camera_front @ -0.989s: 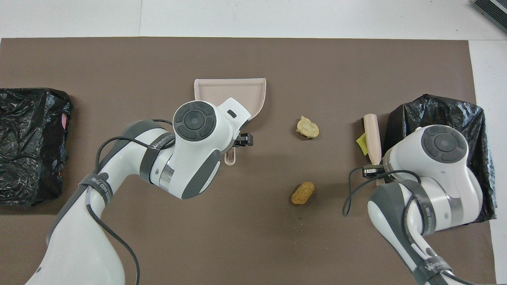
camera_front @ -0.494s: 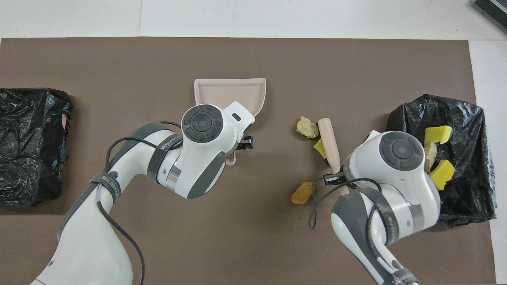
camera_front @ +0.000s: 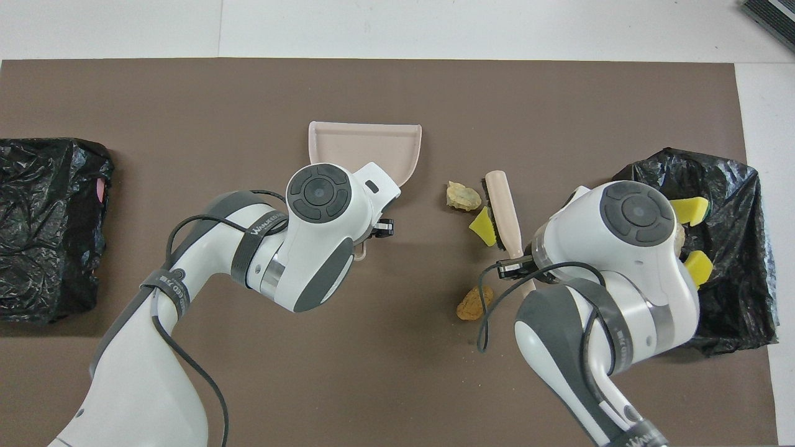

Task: Sweep and dump trash in bin
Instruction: 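Sweep the bread and sponge toward the dustpan with the right gripper's brush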

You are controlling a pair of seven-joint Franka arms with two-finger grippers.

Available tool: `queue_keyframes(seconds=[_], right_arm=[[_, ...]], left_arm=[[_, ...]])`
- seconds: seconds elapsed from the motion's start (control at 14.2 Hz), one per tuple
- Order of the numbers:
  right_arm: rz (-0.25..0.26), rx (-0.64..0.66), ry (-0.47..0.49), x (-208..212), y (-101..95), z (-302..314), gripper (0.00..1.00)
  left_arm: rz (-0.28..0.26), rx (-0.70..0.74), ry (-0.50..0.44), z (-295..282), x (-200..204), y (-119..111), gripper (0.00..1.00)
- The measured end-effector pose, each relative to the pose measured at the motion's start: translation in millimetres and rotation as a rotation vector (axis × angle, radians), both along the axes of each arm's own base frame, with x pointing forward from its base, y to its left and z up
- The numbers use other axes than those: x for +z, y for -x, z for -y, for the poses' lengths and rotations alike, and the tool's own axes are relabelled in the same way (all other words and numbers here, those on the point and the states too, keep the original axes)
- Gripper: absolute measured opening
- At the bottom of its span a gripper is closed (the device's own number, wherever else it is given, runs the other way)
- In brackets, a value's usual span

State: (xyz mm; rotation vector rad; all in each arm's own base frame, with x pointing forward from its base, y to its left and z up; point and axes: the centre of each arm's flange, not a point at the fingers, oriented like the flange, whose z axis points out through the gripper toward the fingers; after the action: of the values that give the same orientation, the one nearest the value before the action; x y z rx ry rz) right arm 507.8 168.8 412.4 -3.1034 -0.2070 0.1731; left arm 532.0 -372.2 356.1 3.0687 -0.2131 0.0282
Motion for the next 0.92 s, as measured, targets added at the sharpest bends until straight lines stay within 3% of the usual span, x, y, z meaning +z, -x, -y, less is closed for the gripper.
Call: queue_keyframes(seconds=[0.35, 0.71, 0.92], right_arm=[[-0.007, -0.024, 0.01, -0.2, -7.4, 29.9, 0.26], [0.011, -0.03, 0.008, -24.3, 8.4, 36.0, 0.26], [0.001, -0.031, 0.011, -36.1, 12.3, 37.4, 0.26]], left_arm=[[-0.001, -0.202, -0.024, -43.9, 18.7, -20.0, 0.32], [-0.014, -0.426, -0.038, -108.5, 57.0, -36.2, 0.32], [-0.019, -0.648, -0.04, -157.5, 80.6, -44.1, 0.32]])
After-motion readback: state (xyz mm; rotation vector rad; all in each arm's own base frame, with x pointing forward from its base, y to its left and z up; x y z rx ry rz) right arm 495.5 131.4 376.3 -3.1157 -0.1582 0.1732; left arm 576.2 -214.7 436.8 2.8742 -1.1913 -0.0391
